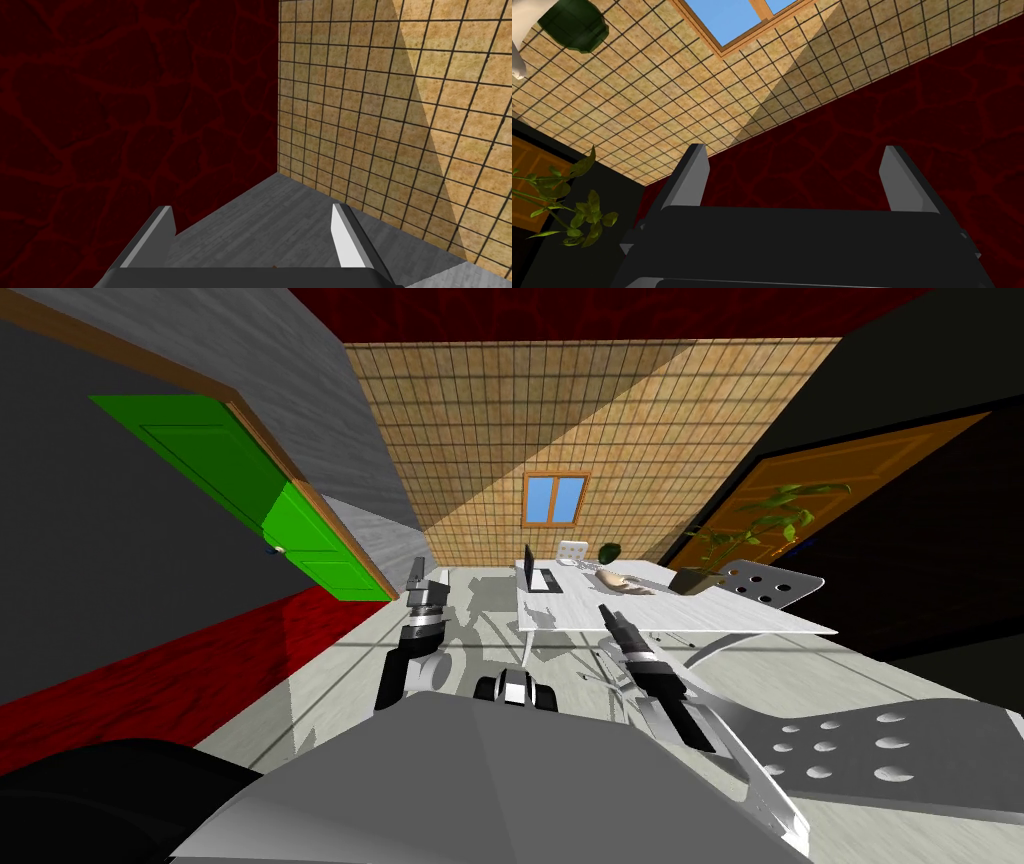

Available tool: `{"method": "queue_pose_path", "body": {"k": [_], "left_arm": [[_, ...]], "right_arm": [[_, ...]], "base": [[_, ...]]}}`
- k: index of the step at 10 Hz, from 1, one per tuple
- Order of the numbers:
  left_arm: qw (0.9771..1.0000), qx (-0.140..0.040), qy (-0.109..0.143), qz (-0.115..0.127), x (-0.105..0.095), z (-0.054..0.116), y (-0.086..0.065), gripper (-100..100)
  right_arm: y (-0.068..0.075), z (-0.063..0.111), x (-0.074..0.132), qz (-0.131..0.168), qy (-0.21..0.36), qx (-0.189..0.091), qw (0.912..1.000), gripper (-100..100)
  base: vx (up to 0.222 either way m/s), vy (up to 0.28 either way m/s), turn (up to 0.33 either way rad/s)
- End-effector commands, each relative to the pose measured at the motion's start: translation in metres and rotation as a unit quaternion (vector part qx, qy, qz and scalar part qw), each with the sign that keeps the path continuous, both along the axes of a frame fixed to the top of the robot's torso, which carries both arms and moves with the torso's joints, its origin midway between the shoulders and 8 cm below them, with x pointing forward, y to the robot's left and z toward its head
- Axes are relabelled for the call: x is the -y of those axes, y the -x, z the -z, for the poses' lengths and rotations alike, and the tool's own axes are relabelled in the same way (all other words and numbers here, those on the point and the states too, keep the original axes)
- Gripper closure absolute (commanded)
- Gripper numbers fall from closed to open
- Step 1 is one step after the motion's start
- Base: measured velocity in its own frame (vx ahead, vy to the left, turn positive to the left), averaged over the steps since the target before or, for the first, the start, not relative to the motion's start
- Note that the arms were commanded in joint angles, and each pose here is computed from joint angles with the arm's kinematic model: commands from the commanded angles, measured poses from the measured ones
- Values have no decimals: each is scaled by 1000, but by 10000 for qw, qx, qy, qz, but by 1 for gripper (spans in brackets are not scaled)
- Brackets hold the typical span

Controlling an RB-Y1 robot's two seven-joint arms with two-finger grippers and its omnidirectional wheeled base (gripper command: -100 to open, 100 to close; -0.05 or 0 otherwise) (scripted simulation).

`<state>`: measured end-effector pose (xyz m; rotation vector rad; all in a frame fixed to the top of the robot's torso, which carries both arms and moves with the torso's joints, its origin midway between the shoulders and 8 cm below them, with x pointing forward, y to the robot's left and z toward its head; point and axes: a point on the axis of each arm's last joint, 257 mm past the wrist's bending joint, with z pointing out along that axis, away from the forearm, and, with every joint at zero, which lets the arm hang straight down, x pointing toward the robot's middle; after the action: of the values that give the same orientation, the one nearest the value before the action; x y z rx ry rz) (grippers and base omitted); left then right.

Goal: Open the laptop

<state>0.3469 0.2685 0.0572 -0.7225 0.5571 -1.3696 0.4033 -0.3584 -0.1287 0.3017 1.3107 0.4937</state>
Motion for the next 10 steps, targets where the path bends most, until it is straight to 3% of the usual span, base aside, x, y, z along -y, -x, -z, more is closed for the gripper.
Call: {"method": "queue_pose_path", "body": {"k": [1, 5, 10], "left_arm": [[10000, 1, 1, 0, 0, 0, 0, 0], [10000, 1, 0, 0, 0, 0, 0, 0], [10000, 0, 0, 0, 0, 0, 0, 0]], "right_arm": [[-3, 27, 34, 329, 894, -497, 9942, -100], [-7, 52, 83, 723, 2082, -1048, 9698, -100], [-16, 56, 139, 1070, 3320, -1434, 9261, -100]], "base": [[-27, 226, -86], [7, 220, -54], [55, 218, 9]]}}
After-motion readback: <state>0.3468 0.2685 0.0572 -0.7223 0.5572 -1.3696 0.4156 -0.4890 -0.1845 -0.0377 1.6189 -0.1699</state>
